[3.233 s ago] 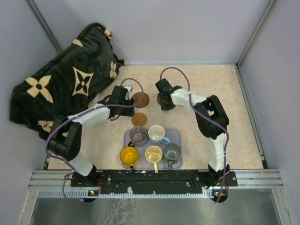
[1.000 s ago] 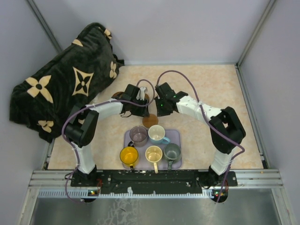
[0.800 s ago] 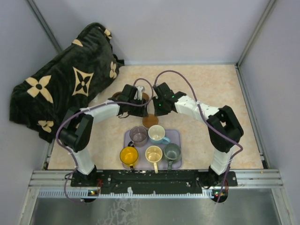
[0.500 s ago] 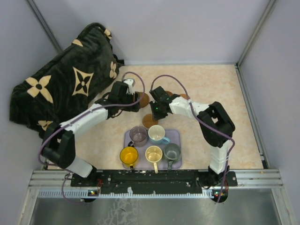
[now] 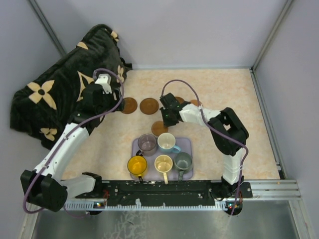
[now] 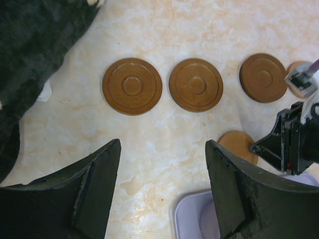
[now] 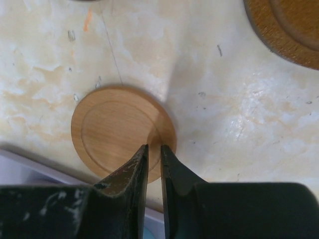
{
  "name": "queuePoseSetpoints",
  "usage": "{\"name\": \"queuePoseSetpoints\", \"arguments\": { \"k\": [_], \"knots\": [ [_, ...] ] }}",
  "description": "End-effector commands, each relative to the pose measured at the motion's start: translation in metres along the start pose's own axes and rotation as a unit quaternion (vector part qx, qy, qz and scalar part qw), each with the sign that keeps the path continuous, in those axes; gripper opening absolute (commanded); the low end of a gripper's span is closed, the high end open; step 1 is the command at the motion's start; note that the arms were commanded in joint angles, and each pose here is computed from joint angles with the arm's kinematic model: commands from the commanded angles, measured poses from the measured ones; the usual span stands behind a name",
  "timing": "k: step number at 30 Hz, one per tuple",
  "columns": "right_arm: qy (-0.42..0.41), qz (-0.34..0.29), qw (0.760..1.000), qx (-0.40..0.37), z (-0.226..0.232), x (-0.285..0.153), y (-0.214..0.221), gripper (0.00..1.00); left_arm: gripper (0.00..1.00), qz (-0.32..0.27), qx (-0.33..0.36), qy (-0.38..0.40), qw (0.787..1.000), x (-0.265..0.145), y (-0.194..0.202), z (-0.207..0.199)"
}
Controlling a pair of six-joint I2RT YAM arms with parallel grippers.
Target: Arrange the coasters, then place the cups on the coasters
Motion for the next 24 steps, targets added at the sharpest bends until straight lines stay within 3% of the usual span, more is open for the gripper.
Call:
{"name": "queuePoseSetpoints", "arguments": {
  "k": [1,11,24],
  "knots": [
    [0.051,0.030,0.998,0.020,-0.018,0.013,0.022,0.17,0.75,0.054,0.005,-0.001,0.999,0.006,0.027,0.007],
    [0.134,0.053,0.985,0.096,-0.069,0.006,0.047,0.16,0.75,0.053,-0.002,0.013,0.998,0.008,0.031,0.005],
    [0.276,0.041,0.942,0.187,-0.154,-0.047,0.061,0.16,0.76,0.063,-0.007,0.020,0.998,0.012,0.039,0.006]
  ]
}}
Point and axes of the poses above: each gripper's point midway between its finger pads, its own x axis out along the fingers, its own z axis along the line the jaws close on, y = z × x, the point moved 6 cm from there along -x, back along the fingers, and after that the axes turned 11 degrees about -x, right-handed, at the moved point
